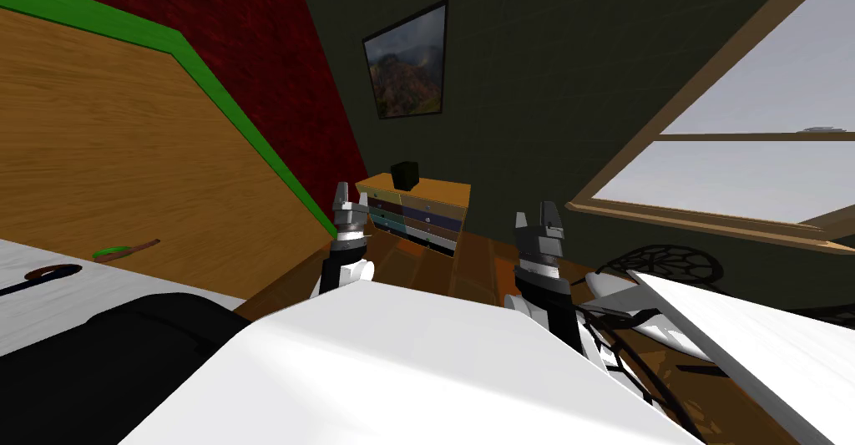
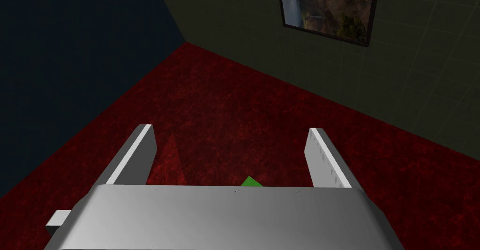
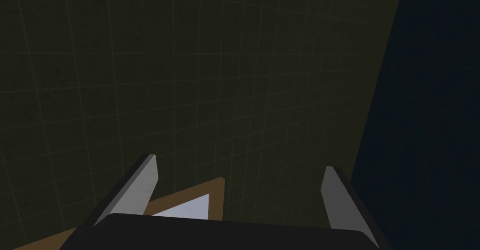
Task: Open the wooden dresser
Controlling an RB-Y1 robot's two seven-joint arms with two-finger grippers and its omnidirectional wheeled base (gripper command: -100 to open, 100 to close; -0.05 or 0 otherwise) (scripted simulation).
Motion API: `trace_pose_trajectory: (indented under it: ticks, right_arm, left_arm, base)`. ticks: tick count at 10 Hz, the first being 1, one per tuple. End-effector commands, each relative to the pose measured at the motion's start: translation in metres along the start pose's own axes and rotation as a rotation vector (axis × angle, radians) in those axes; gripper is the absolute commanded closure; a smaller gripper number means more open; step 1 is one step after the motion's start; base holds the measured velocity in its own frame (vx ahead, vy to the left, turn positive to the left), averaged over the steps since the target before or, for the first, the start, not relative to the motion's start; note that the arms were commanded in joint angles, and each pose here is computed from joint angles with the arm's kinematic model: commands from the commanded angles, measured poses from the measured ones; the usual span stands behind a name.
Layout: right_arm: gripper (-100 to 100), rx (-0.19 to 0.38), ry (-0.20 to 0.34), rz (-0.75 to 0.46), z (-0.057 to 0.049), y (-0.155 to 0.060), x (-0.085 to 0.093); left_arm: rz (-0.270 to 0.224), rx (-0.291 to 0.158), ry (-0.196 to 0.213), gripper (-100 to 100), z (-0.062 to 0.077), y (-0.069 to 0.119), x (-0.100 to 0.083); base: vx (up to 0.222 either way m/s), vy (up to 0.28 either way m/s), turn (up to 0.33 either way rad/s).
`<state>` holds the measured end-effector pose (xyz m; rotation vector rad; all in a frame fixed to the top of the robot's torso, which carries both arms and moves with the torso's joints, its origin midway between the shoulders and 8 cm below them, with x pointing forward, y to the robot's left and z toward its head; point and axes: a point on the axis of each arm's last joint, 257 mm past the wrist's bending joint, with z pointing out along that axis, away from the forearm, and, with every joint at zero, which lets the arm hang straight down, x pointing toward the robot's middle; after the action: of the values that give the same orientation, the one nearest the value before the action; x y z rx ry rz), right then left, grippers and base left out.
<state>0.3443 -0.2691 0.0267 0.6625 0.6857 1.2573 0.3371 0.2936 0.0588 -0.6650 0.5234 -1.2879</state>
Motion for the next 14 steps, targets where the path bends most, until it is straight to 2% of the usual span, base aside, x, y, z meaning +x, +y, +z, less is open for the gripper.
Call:
trace_pose_trajectory:
  ticks: [1, 9, 10, 14]
  right_arm:
    - [0, 0.0, 0.0, 0.0, 0.0, 0.0, 0.0]
    - [0, 0.0, 0.0, 0.0, 0.0, 0.0, 0.0]
    - [0, 0.0, 0.0, 0.0, 0.0, 0.0, 0.0]
    - [0, 0.0, 0.0, 0.0, 0.0, 0.0, 0.0]
  left_arm:
    - [0.0, 0.0, 0.0, 0, 0.0, 0.0, 0.0]
    - [0.0, 0.0, 0.0, 0, 0.0, 0.0, 0.0]
    - [0.013, -0.006, 0.041, -100, -0.001, 0.005, 0.006]
    - [0.042, -0.042, 0.138, -100, -0.006, 0.028, 0.018]
  base:
    - [0.0, 0.0, 0.0]
    - [0.0, 0.0, 0.0]
    - [0.021, -0.002, -0.01]
    - [0.063, -0.007, -0.017]
